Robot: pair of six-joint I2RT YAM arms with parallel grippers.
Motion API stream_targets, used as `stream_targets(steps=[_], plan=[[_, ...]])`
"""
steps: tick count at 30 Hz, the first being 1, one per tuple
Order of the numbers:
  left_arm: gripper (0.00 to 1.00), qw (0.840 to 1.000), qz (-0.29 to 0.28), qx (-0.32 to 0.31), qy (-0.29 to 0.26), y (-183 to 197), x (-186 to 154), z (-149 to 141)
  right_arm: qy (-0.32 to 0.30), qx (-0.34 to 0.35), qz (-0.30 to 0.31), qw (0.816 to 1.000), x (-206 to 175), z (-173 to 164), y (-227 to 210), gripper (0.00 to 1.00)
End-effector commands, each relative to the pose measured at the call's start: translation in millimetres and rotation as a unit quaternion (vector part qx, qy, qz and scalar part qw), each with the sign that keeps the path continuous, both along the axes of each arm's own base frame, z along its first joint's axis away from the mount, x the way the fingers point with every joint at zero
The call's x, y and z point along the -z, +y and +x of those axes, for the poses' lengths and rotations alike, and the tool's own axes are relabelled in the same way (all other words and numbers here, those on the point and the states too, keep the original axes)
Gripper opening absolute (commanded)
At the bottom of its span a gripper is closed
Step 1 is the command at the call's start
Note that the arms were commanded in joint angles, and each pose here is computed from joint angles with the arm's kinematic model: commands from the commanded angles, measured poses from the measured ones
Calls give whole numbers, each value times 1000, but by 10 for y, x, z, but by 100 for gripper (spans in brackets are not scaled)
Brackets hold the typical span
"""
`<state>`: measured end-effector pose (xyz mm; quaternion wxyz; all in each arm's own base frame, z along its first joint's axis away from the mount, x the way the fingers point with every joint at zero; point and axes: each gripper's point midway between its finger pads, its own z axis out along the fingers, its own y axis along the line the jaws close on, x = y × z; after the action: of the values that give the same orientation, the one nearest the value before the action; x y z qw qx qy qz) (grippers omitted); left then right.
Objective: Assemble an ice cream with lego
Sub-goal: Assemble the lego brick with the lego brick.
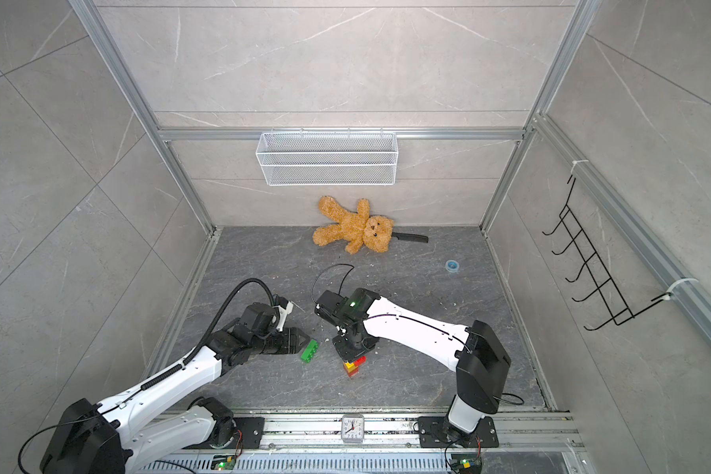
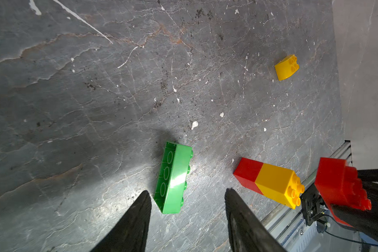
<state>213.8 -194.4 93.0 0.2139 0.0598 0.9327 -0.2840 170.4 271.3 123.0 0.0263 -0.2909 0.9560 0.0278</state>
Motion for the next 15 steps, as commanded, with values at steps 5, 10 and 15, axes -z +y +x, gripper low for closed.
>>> stream_targets(steps=[5, 10, 15], plan=[[56, 1000, -7, -16, -11, -9, -22, 68, 2, 2, -9, 1000, 179, -12, 129, 4], [56, 1000, -7, -18, -14, 13, -20, 54, 0, 1, -19, 1000, 236, -7, 106, 4], [55, 1000, -8, -19, -16, 19, -32, 50, 5, -2, -24, 1000, 276, -39, 113, 3]])
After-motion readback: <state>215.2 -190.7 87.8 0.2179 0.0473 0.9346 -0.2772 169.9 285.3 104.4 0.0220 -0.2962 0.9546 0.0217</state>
